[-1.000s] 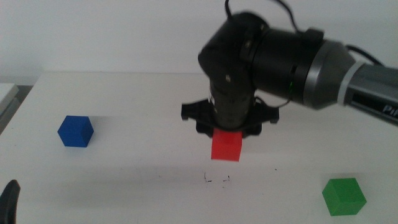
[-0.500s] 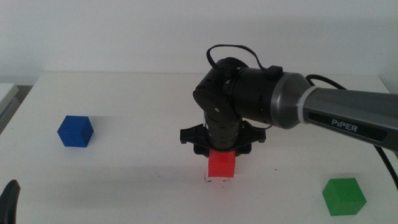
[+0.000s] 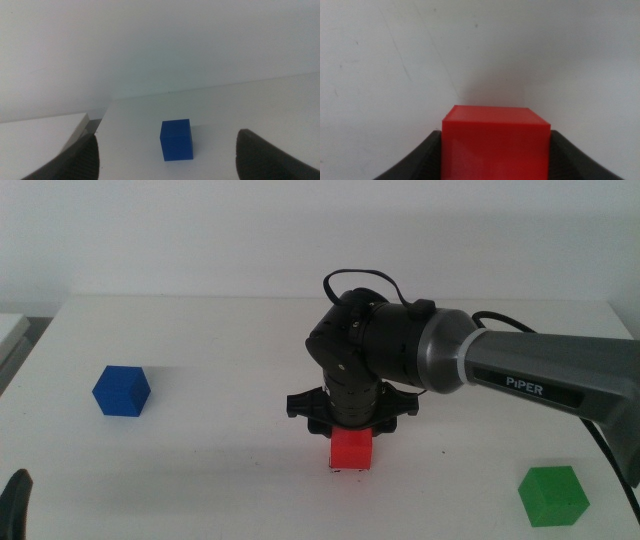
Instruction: Stack red cubes first, then green, then blue cubes in a specific spot.
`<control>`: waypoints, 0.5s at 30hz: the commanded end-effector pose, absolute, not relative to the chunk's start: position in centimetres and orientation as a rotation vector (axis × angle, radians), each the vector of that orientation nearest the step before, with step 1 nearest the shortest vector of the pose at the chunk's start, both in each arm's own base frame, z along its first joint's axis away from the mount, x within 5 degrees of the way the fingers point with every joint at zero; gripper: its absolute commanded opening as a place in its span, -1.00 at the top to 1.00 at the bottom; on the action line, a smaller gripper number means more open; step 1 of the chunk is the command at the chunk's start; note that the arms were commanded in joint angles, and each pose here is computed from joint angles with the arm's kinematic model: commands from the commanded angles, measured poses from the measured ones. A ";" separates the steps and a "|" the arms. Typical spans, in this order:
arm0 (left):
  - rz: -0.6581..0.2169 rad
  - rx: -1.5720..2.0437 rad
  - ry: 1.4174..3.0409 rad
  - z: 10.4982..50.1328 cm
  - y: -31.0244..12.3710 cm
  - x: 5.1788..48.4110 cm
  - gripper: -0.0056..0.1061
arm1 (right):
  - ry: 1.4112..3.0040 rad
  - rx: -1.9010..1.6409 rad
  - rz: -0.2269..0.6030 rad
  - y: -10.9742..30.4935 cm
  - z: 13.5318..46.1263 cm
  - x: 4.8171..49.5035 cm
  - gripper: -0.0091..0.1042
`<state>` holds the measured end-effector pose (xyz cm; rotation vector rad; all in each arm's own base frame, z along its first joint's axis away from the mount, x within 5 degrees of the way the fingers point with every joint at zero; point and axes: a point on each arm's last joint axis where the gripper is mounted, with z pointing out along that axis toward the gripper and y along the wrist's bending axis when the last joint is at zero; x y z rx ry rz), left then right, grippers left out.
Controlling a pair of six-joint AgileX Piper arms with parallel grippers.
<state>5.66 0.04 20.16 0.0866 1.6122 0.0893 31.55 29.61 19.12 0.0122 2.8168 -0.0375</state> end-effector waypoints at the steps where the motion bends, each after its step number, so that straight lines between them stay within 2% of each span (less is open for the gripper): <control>1: 0.090 0.082 1.597 20.3 0.0 5.6 -0.78 | 2.801 0.025 -0.031 29.4 19.2 32.0 0.54; 11: 0.090 0.082 1.597 20.3 0.0 5.6 -0.78 | 2.791 0.032 -0.012 29.6 19.0 32.2 0.54; 15: 0.090 0.082 1.597 20.3 0.0 5.6 -0.78 | 2.798 0.022 -0.039 29.4 18.6 32.1 0.54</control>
